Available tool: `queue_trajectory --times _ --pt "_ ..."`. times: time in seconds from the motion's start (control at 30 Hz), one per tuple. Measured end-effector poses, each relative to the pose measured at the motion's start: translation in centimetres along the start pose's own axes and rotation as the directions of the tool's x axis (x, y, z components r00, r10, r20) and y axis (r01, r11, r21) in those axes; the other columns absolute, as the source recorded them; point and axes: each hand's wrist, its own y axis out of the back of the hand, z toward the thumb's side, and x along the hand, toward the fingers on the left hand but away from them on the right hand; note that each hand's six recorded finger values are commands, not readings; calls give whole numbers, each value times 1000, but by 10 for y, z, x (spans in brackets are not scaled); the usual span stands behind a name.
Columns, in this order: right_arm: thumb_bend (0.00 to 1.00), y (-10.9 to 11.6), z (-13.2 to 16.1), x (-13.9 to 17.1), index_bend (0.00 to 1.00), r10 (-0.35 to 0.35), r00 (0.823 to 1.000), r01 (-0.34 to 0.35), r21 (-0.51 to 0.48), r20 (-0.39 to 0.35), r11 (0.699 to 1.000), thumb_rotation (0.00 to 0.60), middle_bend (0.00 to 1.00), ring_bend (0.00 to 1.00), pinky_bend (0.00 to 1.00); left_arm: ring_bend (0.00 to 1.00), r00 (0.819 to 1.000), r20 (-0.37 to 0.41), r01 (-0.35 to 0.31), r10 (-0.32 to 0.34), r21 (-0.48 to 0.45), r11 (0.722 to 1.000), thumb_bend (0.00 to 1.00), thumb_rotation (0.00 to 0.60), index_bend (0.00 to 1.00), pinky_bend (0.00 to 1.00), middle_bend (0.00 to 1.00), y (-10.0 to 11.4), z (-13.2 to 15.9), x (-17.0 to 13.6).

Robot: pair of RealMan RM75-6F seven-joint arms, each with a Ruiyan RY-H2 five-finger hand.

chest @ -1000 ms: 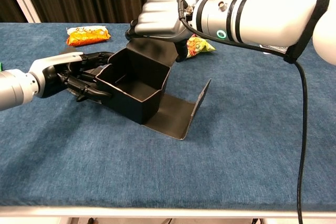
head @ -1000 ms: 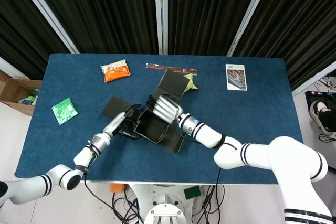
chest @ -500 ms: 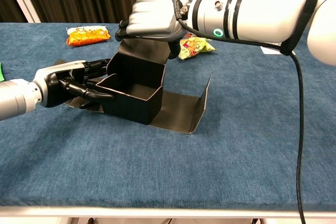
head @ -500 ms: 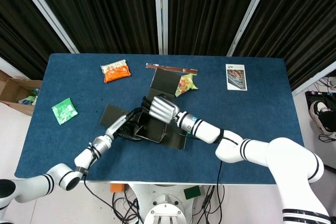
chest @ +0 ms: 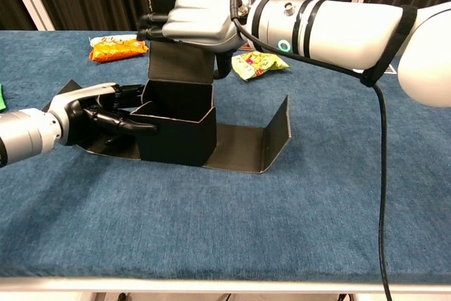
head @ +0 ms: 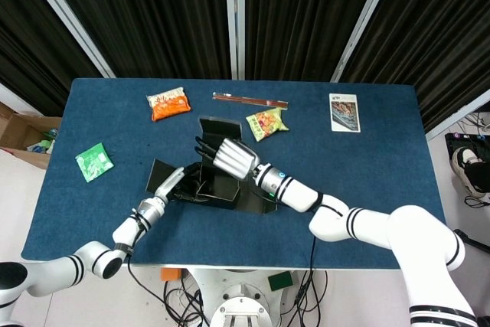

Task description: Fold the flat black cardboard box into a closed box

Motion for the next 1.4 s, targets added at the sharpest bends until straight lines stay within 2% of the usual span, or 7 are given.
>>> queue_trajectory --times 0.23,0.5,0.63,0.77,1.07,1.2,1.4 --pt "99 6 -5 8 0 14 999 -8 -154 38 988 600 0 691 1000 541 1000 -13 -13 13 2 1000 0 600 230 794 259 1 3 -1" --pt "268 27 -34 40 0 -58 991 97 -334 124 938 600 0 697 1000 541 998 -31 -54 51 -70 996 0 600 244 795 269 13 8 -8" --pt "298 35 -59 69 0 -128 967 210 -407 219 889 600 0 706 1000 541 997 -31 -81 77 -150 985 0 600 252 797 274 23 12 -12" --pt "298 31 -83 111 0 -176 927 324 -474 331 819 600 2 706 1000 541 995 -23 -103 100 -228 968 0 600 253 798 276 33 17 -15" --pt "284 0 -104 190 0 -202 848 484 -560 490 673 600 44 722 1000 541 989 16 -126 149 -449 884 0 600 258 800 287 56 40 -24" --pt "198 -17 -98 197 0 -198 844 493 -577 498 651 600 45 722 1000 541 987 42 -107 157 -562 821 0 599 258 801 287 63 55 -29" --pt "88 -20 -76 173 0 -224 841 514 -596 493 618 600 15 721 1000 541 987 81 -53 139 -649 759 0 599 258 801 286 60 77 -33"
